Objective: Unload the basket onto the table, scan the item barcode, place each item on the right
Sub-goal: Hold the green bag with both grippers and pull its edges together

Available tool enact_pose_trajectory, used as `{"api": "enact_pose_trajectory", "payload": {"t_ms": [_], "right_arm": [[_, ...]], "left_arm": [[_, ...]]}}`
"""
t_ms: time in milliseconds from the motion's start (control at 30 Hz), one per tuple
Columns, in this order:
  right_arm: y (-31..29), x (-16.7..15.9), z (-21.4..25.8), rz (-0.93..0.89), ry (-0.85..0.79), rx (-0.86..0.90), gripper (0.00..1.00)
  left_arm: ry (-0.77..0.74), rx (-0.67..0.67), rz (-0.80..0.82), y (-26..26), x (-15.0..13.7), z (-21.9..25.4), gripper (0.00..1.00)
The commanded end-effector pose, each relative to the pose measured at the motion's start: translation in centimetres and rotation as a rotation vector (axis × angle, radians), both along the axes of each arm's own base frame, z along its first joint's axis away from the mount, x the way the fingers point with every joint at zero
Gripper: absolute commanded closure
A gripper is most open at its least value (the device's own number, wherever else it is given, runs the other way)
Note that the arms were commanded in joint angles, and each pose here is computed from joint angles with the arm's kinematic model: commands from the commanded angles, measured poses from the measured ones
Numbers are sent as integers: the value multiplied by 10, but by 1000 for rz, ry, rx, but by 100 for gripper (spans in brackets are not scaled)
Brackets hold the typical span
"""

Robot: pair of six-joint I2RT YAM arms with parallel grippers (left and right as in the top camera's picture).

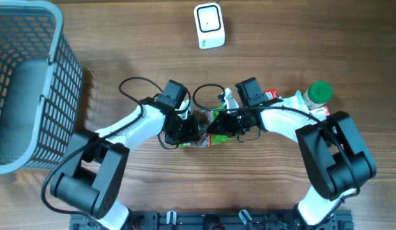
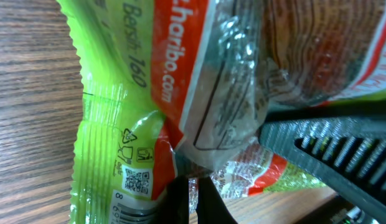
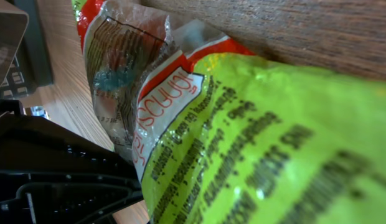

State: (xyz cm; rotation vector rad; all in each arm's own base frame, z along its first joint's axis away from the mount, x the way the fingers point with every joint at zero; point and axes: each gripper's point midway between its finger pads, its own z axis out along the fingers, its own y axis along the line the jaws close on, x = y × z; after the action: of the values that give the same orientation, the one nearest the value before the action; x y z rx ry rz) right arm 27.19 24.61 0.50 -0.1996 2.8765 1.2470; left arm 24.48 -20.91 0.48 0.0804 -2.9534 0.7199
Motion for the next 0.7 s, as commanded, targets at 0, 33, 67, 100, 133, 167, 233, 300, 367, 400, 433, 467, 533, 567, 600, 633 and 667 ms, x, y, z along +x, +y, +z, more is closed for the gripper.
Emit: {"api": "enact_pose_trajectory", "payload": {"t_ms": [0, 33, 67, 100, 133, 167, 233, 300, 367, 400, 433, 467, 533, 567, 600, 633, 667], "right_arm": [[-7, 5, -4, -13, -29, -43, 96], [-7, 5, -4, -15, -29, -47, 96], [-8, 5, -5, -16, -29, -52, 96], [-9, 4, -5, -16, -27, -56, 96], [-9, 4, -5, -16, -25, -58, 95], [-10, 3, -6, -16, -22, -59, 95], [-10, 2, -6, -16, -17, -62, 95], [-10, 1, -6, -6, -22, -64, 95], [-12, 1, -8, 3, -29, -72, 85], [-14, 1, -10, -3, -28, -91, 78], [-16, 1, -11, -9, -30, -102, 73], [-16, 2, -12, -12, -29, -105, 70], [-16, 2, -11, -19, -23, -104, 66], [-16, 2, -11, -24, -19, -104, 65], [-16, 2, -11, -25, -18, -104, 64], [-16, 2, -11, -24, -18, -104, 65], [-16, 2, -11, -23, -18, -105, 70]], "left_arm": [[52, 214, -1, 38, -15, -35, 96], [43, 215, 0, 39, -13, -33, 96], [20, 211, 6, 41, -7, -28, 96], [3, 210, 16, 43, -2, -24, 96], [-24, 219, 36, 48, 6, -17, 96], [-57, 234, 58, 55, 14, -10, 96], [-130, 286, 112, 74, 31, 2, 96], [-169, 352, 176, 95, 40, 10, 96], [-170, 377, 199, 106, 41, 13, 96], [-153, 371, 208, 108, 39, 13, 96], [-137, 350, 207, 105, 36, 12, 96], [-127, 330, 203, 102, 35, 13, 96], [-120, 288, 196, 94, 34, 14, 96], [-122, 266, 194, 89, 35, 15, 96], [-130, 232, 192, 83, 38, 16, 96], [-141, 201, 191, 78, 42, 18, 96], [-153, 163, 190, 72, 46, 21, 96]]}}
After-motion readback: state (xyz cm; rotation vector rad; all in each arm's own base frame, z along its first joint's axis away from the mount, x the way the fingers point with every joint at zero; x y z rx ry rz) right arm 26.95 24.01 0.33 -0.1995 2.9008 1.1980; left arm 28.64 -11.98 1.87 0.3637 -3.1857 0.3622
